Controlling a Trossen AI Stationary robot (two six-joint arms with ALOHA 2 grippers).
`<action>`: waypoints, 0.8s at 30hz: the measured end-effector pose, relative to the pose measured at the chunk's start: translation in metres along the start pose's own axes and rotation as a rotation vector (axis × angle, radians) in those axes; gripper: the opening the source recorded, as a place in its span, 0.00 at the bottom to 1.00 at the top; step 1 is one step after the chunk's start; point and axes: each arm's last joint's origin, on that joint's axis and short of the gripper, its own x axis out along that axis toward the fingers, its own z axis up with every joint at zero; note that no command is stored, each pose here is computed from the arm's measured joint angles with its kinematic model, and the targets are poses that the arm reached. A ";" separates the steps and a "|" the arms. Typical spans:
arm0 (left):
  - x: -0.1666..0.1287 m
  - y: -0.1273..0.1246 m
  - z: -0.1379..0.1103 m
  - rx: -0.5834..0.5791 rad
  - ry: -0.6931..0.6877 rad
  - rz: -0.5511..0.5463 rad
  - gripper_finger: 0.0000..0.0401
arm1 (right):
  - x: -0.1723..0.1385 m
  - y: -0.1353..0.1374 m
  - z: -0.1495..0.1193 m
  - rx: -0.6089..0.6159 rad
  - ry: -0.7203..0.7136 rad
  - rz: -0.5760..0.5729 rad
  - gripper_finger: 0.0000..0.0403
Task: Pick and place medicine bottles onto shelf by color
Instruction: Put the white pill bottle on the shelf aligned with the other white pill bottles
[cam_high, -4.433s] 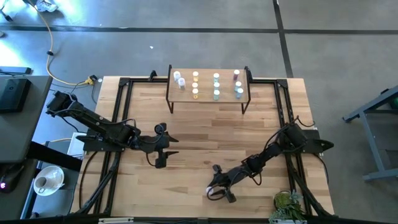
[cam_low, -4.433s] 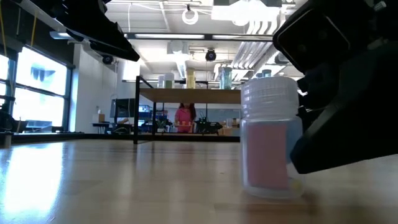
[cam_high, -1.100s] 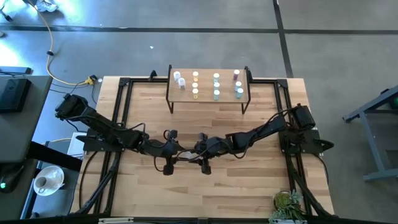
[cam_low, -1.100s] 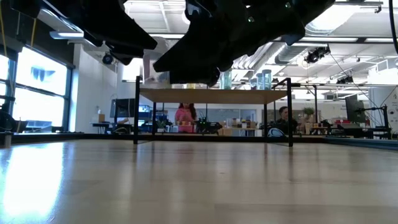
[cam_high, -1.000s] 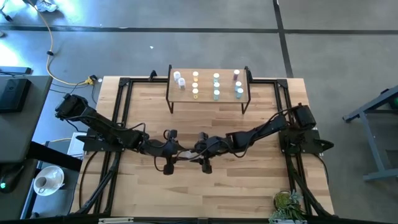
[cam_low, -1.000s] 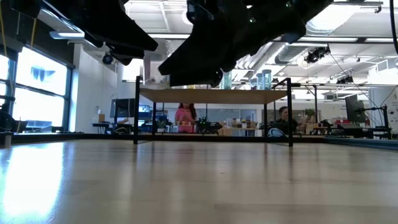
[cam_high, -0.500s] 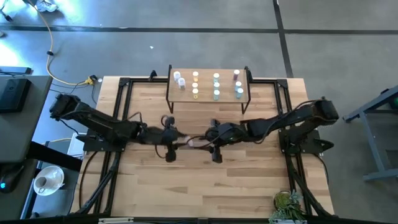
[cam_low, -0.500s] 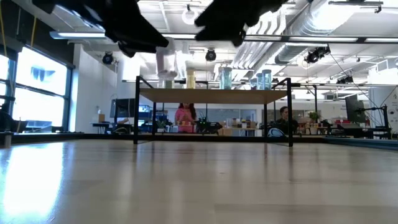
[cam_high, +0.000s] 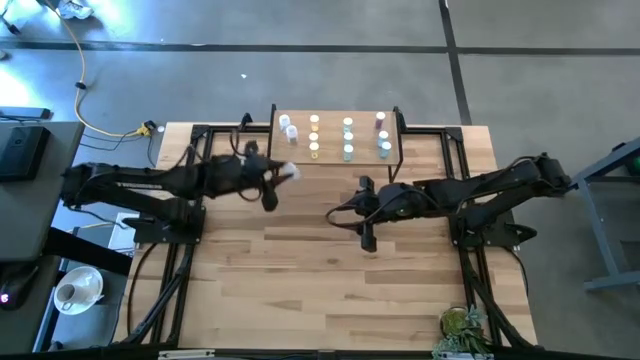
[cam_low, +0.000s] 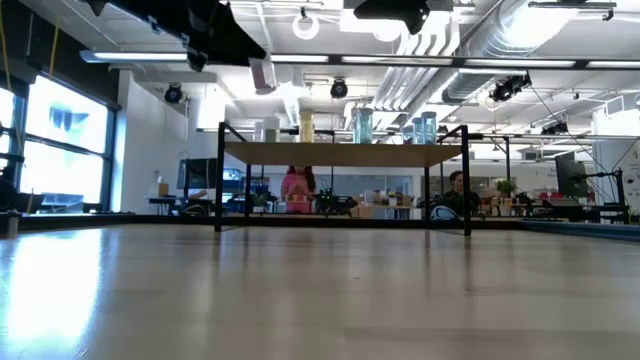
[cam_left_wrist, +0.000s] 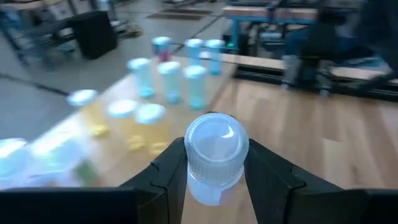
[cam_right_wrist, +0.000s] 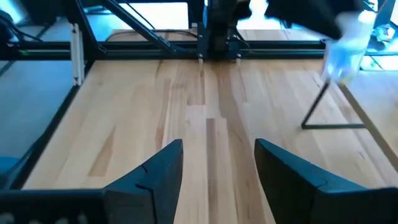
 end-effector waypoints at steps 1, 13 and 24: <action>-0.001 0.006 0.004 -0.005 0.005 0.022 0.31 | -0.001 0.000 0.000 -0.001 0.006 -0.006 0.47; 0.011 0.047 0.033 -0.036 0.107 0.151 0.31 | -0.003 -0.001 -0.004 -0.007 0.045 -0.015 0.47; 0.048 0.052 0.004 -0.040 0.282 0.210 0.31 | -0.003 -0.001 -0.006 0.008 0.065 -0.017 0.47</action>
